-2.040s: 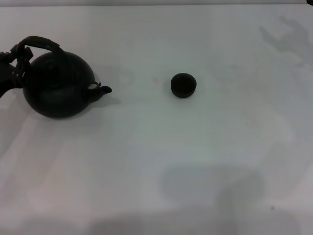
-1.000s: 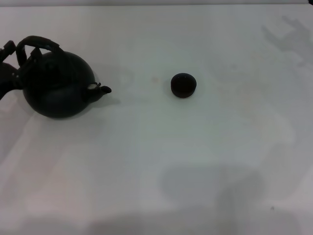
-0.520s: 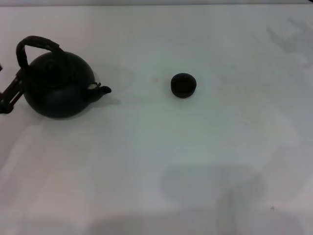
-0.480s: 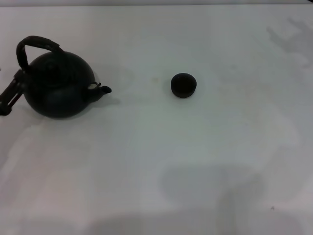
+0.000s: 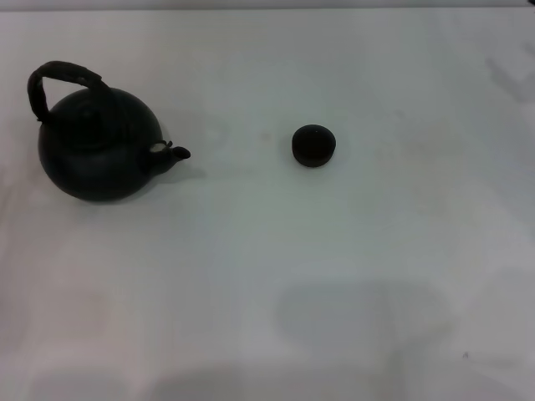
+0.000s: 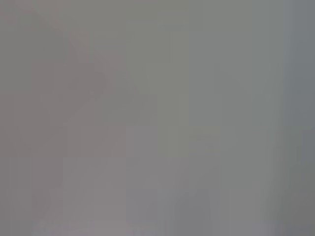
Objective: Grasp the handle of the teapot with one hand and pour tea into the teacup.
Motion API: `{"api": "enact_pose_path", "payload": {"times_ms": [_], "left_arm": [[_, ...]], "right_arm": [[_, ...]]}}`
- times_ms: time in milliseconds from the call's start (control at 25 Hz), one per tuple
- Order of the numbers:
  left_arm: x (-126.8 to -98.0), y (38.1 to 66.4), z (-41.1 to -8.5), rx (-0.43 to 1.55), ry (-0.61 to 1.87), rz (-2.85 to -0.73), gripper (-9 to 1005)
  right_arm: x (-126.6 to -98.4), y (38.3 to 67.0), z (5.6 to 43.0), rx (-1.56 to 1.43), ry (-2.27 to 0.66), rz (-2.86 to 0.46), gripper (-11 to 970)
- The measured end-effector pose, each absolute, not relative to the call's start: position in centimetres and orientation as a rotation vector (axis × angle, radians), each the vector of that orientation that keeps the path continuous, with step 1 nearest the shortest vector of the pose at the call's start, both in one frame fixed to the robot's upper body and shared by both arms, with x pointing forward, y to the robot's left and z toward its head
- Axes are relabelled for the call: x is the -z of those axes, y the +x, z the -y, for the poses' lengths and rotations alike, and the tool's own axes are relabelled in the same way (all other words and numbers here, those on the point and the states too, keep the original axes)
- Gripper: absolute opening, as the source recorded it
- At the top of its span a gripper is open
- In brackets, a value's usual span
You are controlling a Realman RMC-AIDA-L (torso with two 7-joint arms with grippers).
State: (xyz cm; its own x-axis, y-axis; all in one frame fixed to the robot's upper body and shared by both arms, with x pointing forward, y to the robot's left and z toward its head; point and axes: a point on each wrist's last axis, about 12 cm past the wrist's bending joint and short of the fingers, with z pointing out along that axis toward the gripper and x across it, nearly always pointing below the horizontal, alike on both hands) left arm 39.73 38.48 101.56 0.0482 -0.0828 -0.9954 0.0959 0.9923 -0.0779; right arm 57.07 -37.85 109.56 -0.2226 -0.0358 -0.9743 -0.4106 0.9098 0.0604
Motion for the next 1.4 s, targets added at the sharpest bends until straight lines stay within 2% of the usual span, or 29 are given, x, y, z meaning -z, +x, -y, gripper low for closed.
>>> {"api": "enact_pose_path", "payload": {"times_ms": [280, 520, 960, 1400], "left_arm": [[-101.8, 38.4, -40.9, -0.024, -0.145, -1.465, 690], [-102.0, 38.4, -41.7, -0.059, -0.177, -1.446, 690], [-103.0, 40.0, -42.6, -0.056, -0.154, -1.424, 690], [-102.9, 41.4, -42.6, -0.035, -0.143, -1.467, 690]], "right_arm": [[-108.3, 55.0, 39.6, -0.307, -0.286, -1.792, 817], [-106.7, 53.0, 39.6, -0.324, -0.306, -1.803, 817], [-103.7, 49.7, 39.9, -0.232, -0.121, -1.665, 817], [-103.1, 48.4, 40.9, -0.055, 0.051, -1.552, 817]]}}
